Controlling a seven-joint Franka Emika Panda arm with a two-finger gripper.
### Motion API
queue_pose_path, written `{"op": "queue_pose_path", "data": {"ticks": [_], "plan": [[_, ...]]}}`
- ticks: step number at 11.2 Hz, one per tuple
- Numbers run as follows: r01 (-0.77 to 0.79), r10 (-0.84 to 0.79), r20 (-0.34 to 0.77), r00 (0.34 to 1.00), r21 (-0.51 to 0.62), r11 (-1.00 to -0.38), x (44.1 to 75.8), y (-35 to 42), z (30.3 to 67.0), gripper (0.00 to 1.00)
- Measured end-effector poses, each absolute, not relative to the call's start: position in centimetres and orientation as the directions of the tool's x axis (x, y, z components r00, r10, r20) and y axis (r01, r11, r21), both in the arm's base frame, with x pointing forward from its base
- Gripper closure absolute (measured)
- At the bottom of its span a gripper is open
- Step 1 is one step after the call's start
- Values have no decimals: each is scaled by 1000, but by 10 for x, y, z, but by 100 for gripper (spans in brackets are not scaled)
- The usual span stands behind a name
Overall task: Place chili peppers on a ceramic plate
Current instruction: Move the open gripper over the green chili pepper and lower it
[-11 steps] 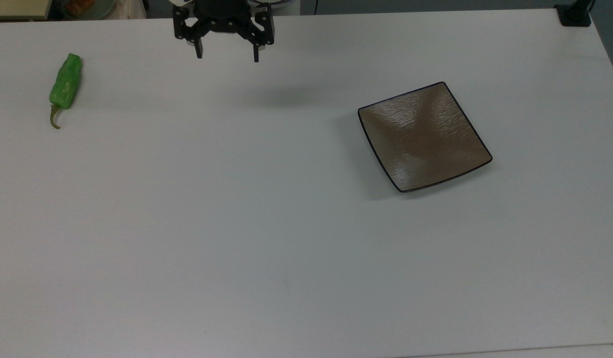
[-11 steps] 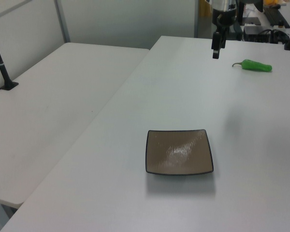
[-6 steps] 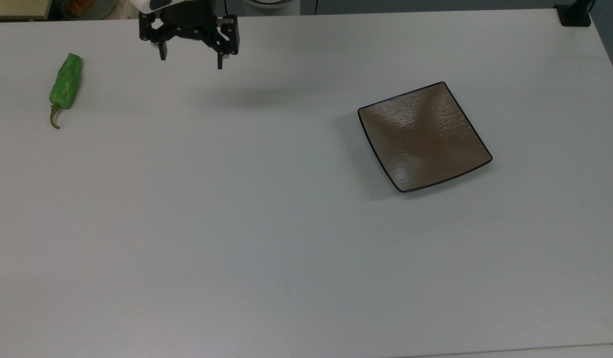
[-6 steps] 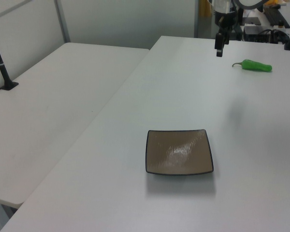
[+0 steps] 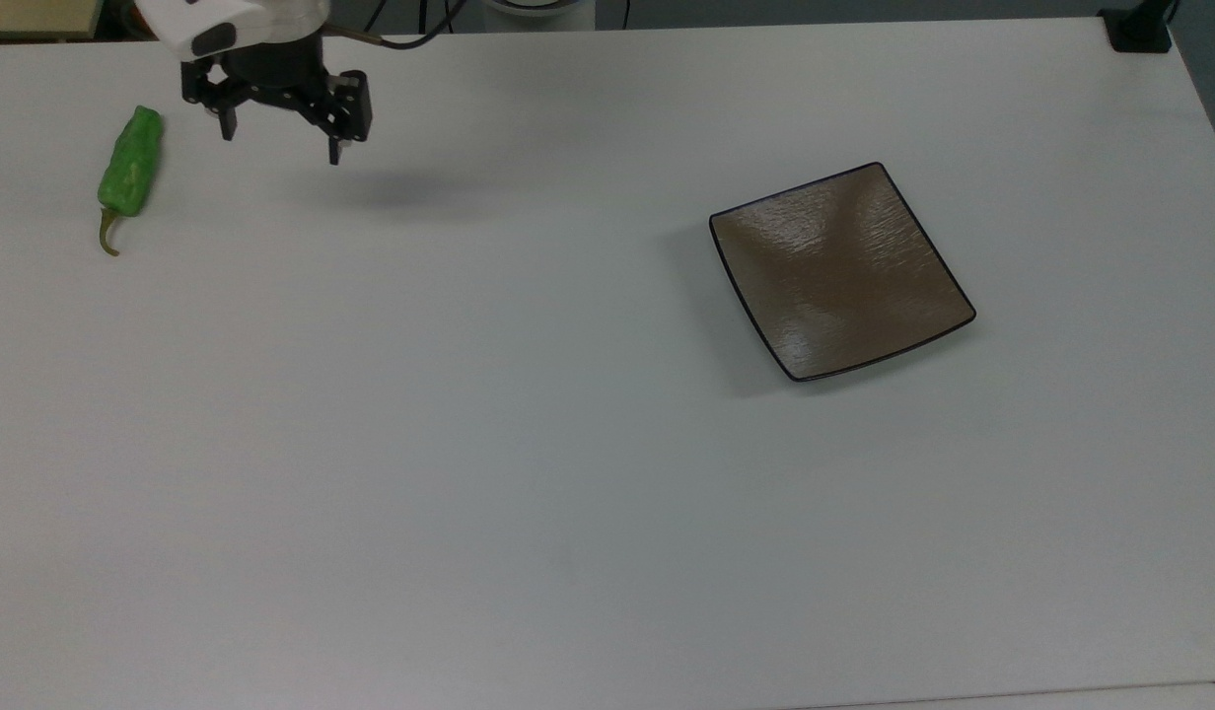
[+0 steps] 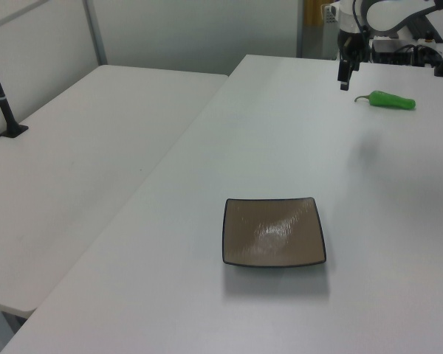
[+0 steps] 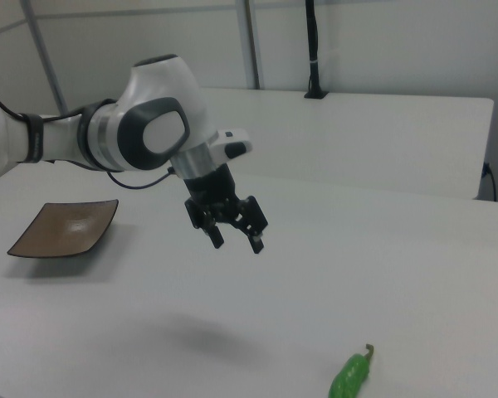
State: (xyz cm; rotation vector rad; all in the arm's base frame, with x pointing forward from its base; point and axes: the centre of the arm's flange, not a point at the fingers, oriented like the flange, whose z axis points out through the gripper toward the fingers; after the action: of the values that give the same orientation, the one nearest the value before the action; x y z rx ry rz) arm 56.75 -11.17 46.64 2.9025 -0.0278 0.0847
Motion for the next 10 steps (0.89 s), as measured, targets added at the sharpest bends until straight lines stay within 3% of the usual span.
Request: {"op": "queue_pose_path", "data": {"ticks": [3, 5, 10], "plan": [[-43, -19, 100, 995, 242, -969, 561, -151, 440, 0], [-21, -6, 68, 998, 236, -971, 556, -172, 416, 0], [-41, -35, 62, 997, 90, -995, 532, -247, 390, 0]]}}
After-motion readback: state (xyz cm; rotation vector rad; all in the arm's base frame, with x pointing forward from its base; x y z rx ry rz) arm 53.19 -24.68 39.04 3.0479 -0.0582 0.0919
